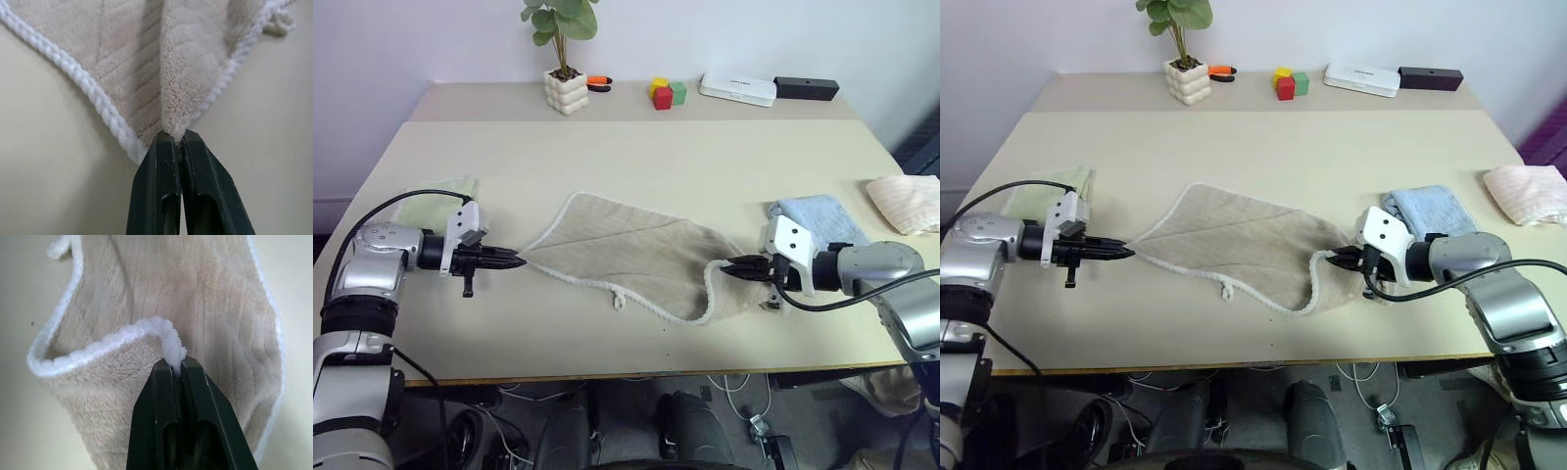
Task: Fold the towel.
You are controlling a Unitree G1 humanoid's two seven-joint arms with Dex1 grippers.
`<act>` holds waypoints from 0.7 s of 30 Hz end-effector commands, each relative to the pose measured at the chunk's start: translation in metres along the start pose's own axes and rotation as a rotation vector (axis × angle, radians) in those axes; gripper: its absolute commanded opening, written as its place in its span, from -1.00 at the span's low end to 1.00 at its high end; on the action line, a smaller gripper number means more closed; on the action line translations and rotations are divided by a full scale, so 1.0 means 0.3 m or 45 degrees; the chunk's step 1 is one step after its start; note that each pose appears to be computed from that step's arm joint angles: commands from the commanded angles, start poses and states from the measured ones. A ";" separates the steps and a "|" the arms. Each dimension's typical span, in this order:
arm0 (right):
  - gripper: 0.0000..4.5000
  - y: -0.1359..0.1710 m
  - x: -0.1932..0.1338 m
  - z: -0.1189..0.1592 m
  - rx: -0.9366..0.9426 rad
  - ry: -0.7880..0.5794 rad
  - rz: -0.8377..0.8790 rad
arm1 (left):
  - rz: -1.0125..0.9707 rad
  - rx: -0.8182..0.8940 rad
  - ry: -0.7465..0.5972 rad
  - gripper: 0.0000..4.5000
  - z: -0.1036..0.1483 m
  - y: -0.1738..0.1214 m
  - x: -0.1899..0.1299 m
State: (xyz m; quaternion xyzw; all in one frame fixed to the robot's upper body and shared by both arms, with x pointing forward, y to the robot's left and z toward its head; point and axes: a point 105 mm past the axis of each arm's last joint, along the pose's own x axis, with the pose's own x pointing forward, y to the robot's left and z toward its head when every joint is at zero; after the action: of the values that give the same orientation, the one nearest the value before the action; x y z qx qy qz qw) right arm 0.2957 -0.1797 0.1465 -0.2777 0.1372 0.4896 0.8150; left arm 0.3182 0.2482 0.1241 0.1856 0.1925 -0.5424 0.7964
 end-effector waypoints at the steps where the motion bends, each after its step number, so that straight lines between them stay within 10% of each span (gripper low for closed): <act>1: -1.00 -0.055 0.002 0.047 -0.103 -0.048 -0.071 | 0.064 -0.010 -0.069 -0.97 0.054 -0.022 -0.059; 10: -1.00 -0.188 -0.014 0.082 -0.169 -0.104 -0.277 | 0.271 -0.095 -0.206 -0.97 0.086 -0.010 -0.120; 21: -1.00 -0.624 0.005 0.308 -0.312 -0.193 -1.077 | 0.911 -0.160 -0.858 -0.97 0.496 0.400 -0.015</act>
State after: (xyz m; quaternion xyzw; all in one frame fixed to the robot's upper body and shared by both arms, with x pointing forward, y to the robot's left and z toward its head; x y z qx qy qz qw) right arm 0.4484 -0.1855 0.2467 -0.3565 -0.0586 0.2067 0.9093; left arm 0.4365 0.2053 0.2332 -0.0117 -0.0684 -0.3073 0.9491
